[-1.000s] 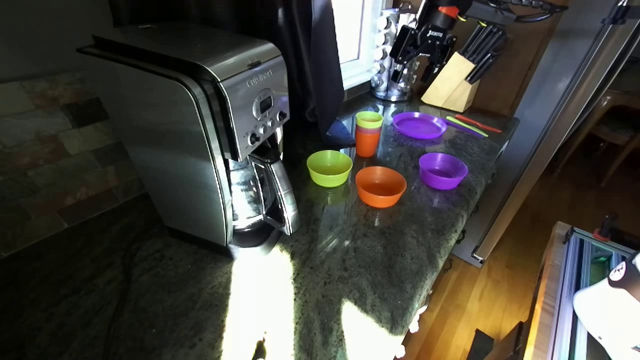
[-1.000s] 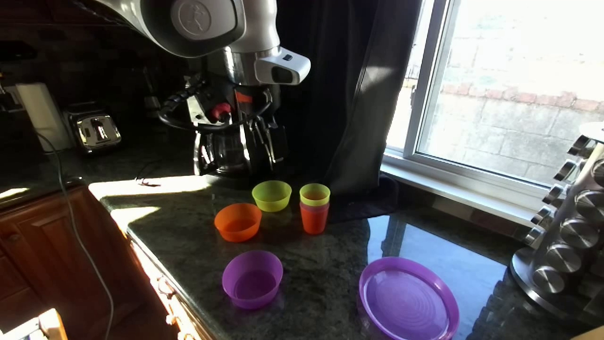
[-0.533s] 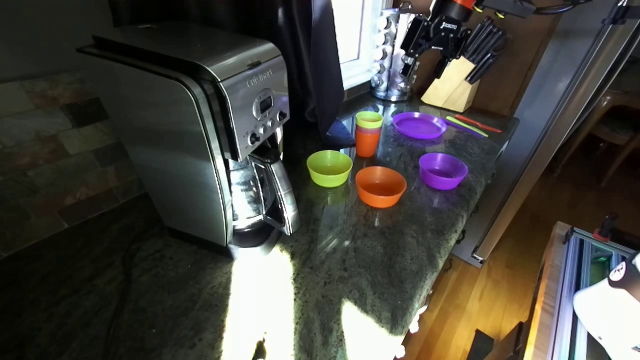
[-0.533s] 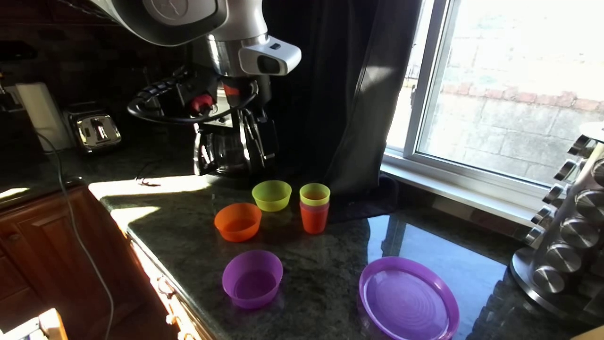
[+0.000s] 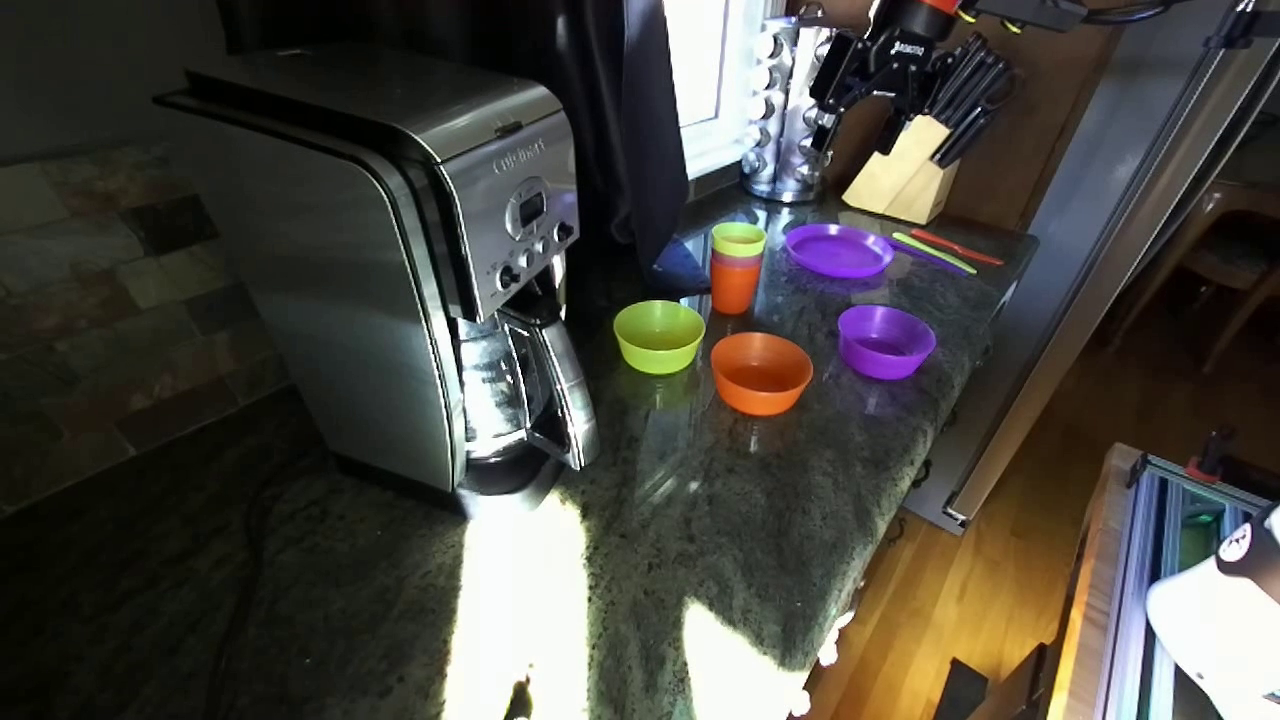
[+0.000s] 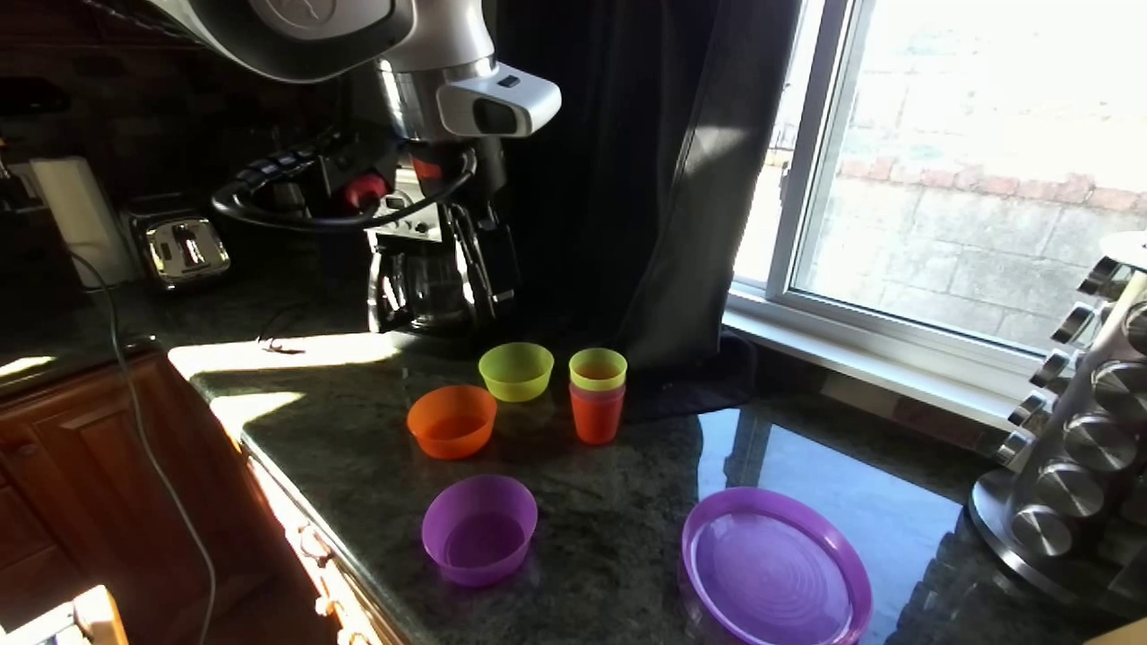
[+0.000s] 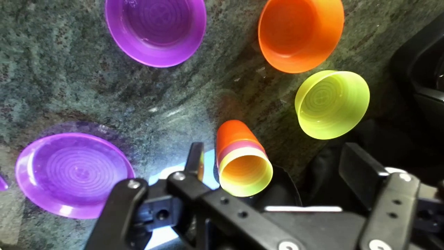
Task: Unstack the bows and then stack the cups on the table
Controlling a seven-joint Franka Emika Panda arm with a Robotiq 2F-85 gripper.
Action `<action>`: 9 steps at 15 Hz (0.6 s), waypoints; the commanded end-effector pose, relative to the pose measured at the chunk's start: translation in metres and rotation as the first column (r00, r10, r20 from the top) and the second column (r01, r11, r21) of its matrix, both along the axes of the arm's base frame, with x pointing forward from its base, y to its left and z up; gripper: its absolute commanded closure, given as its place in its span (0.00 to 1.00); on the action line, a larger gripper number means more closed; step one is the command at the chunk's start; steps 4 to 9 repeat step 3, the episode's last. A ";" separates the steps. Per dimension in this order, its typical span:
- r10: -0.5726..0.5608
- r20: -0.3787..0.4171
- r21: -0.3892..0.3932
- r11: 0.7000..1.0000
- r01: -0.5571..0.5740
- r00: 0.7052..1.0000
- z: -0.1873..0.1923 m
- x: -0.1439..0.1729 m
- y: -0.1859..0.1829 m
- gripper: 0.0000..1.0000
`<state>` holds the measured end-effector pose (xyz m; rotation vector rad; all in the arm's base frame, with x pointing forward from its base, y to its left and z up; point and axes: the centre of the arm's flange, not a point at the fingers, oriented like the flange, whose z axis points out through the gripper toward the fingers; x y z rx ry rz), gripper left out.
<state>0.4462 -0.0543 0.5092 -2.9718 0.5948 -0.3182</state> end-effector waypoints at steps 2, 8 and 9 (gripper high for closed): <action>-0.002 0.000 -0.002 1.000 0.002 1.000 0.000 0.000 0.000 0.00; -0.002 -0.001 -0.002 1.000 0.002 1.000 0.000 0.000 0.000 0.00; -0.002 -0.001 -0.002 1.000 0.002 1.000 0.000 0.000 0.000 0.00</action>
